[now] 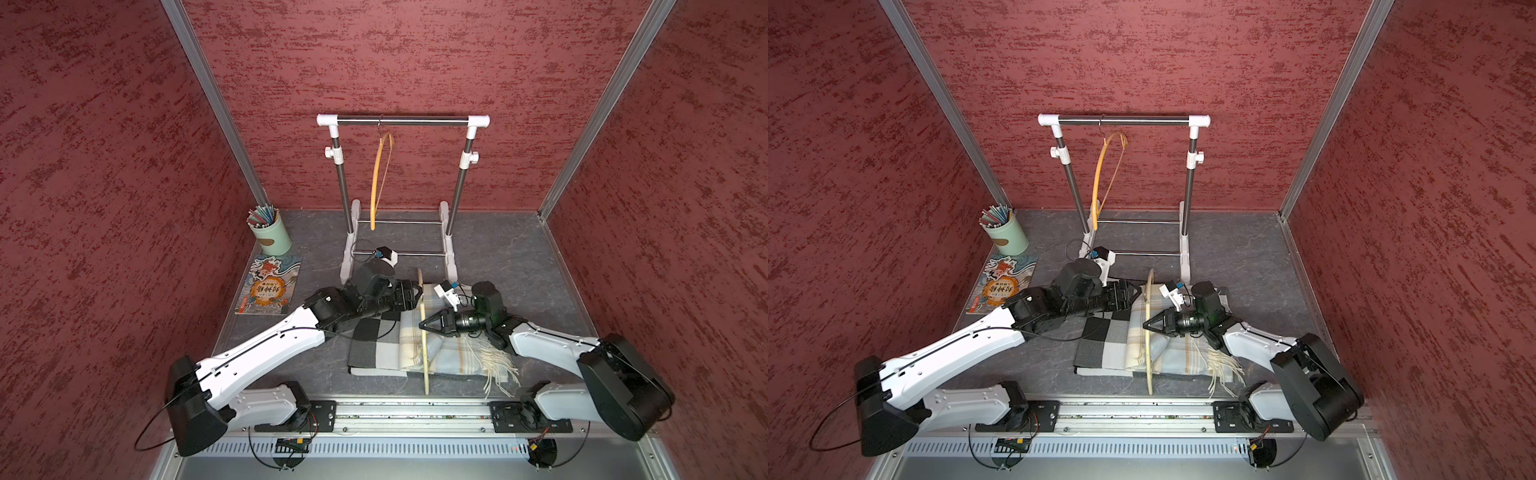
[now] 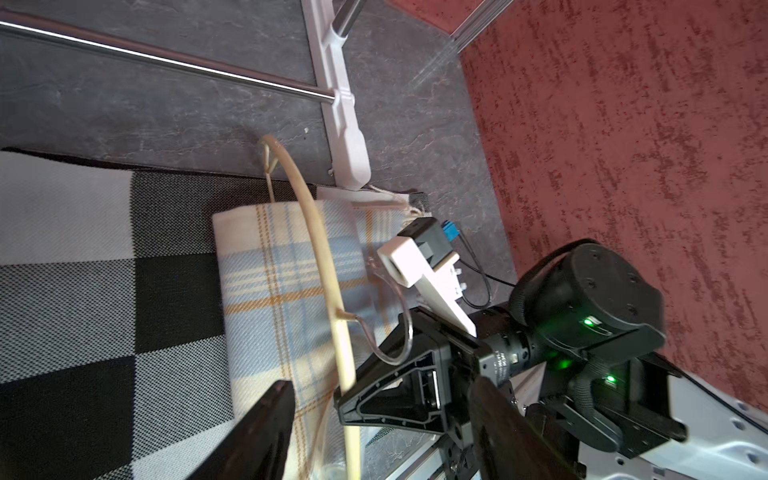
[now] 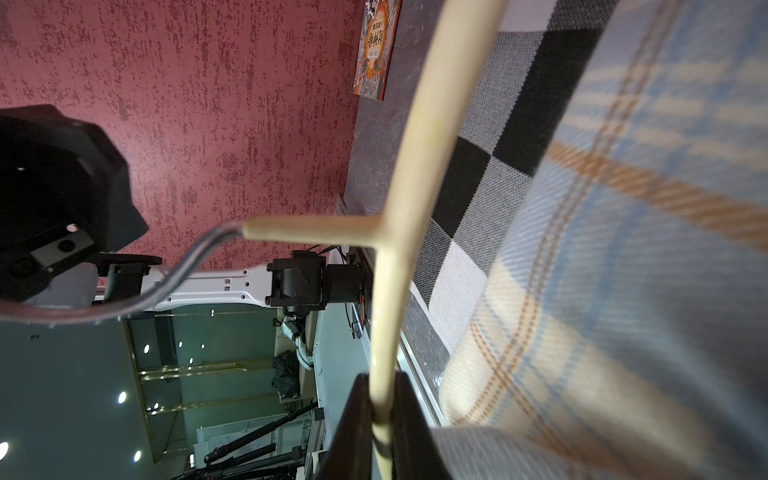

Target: Hang the scarf on the hanger

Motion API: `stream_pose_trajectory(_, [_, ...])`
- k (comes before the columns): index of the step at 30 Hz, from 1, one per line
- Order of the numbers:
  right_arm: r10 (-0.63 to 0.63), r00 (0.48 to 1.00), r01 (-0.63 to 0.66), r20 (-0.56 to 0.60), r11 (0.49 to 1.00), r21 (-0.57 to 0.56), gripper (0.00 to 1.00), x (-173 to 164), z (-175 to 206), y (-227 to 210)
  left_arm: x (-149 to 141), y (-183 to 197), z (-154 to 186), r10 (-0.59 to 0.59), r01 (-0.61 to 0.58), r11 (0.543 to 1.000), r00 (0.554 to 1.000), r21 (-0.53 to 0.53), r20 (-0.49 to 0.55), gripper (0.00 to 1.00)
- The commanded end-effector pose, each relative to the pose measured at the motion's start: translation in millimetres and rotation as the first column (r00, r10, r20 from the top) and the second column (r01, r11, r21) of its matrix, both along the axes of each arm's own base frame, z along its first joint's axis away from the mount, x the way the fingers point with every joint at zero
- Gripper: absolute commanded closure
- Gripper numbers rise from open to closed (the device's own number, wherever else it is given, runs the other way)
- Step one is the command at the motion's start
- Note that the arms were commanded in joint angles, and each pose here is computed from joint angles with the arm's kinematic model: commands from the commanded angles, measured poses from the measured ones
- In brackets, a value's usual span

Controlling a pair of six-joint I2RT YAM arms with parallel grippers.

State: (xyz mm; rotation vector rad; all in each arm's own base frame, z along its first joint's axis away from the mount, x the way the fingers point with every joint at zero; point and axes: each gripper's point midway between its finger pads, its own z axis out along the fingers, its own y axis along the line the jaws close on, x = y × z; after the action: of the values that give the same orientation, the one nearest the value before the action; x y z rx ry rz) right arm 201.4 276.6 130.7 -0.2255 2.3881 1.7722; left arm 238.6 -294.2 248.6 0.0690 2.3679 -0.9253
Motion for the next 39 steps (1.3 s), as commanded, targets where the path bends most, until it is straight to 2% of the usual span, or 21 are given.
stream_pose_trajectory(1, [-0.1,0.984,0.077,-0.151,0.986,-0.151,1.0,-1,-47,-16,5,-15,-19,-0.031,0.034,0.998,0.999,0.055,-0.043,0.3])
stream_pose_trajectory(5, [-0.105,0.983,0.08,-0.151,0.984,-0.162,1.0,-2,-47,-18,17,-24,-40,-0.006,0.013,0.991,0.999,0.135,-0.053,0.36])
stream_pose_trajectory(7, [-0.104,0.983,0.077,-0.153,0.982,-0.17,1.0,-2,-48,-18,22,-31,-47,-0.015,0.025,0.987,0.998,0.159,-0.06,0.43])
stream_pose_trajectory(10, [-0.097,0.984,0.07,-0.152,0.983,-0.171,1.0,-2,-47,-17,25,-35,-51,-0.019,0.03,0.976,0.998,0.217,-0.052,0.63])
stream_pose_trajectory(14, [-0.099,0.984,0.073,-0.149,0.982,-0.171,1.0,-2,-45,-18,23,-30,-54,-0.005,0.018,0.962,0.999,0.273,-0.047,0.97])
stream_pose_trajectory(15, [-0.095,0.984,0.068,-0.15,0.982,-0.177,1.0,-4,-45,-18,22,-28,-55,0.002,0.012,0.96,0.999,0.281,-0.048,1.0])
stream_pose_trajectory(16, [-0.082,0.99,0.06,-0.119,0.983,-0.176,1.0,-1,-40,-17,21,-27,-56,0.007,0.008,0.958,0.999,0.287,-0.051,1.0])
stream_pose_trajectory(17, [-0.073,0.992,0.05,-0.108,0.978,-0.201,0.96,-1,-39,-19,21,-26,-57,0.011,0.005,0.955,0.999,0.295,-0.052,1.0])
stream_pose_trajectory(18, [-0.063,0.994,0.043,-0.085,0.974,-0.224,0.85,0,-36,-20,20,-26,-57,0.013,0.003,0.954,0.999,0.301,-0.053,1.0])
stream_pose_trajectory(19, [-0.059,0.996,0.041,-0.066,0.968,-0.248,0.67,2,-31,-23,20,-25,-59,0.018,0.001,0.951,0.998,0.309,-0.058,1.0])
stream_pose_trajectory(21, [-0.073,0.997,0.064,-0.017,0.948,-0.311,0.43,9,-22,-32,19,-25,-61,0.023,-0.002,0.948,0.998,0.319,-0.063,1.0])
stream_pose_trajectory(24, [-0.124,0.991,0.133,0.048,0.924,-0.359,0.27,20,-1,-51,18,-25,-62,0.024,-0.003,0.944,0.998,0.331,-0.061,1.0])
stream_pose_trajectory(25, [-0.153,0.986,0.166,0.065,0.91,-0.379,0.25,24,4,-59,18,-25,-62,0.023,-0.002,0.942,0.998,0.336,-0.059,1.0])
stream_pose_trajectory(29, [-0.306,0.949,0.297,0.072,0.799,-0.523,0.25,29,-3,-109,17,-25,-63,0.021,0.001,0.941,0.998,0.337,-0.062,1.0])
stream_pose_trajectory(31, [-0.337,0.938,0.317,0.079,0.745,-0.587,0.27,27,-13,-123,17,-24,-64,0.024,-0.001,0.941,0.998,0.337,-0.063,1.0])
stream_pose_trajectory(32, [-0.336,0.939,0.309,0.069,0.74,-0.598,0.28,26,-19,-124,17,-24,-65,0.023,0.0,0.941,0.998,0.337,-0.064,1.0])
stream_pose_trajectory(35, [-0.31,0.951,0.265,0.024,0.769,-0.582,0.32,26,-29,-115,15,-25,-66,0.018,0.006,0.943,0.997,0.332,-0.069,1.0])
stream_pose_trajectory(39, [-0.257,0.965,0.21,-0.045,0.867,-0.451,0.38,33,-27,-84,14,-24,-71,0.018,0.008,0.944,0.997,0.329,-0.077,1.0])
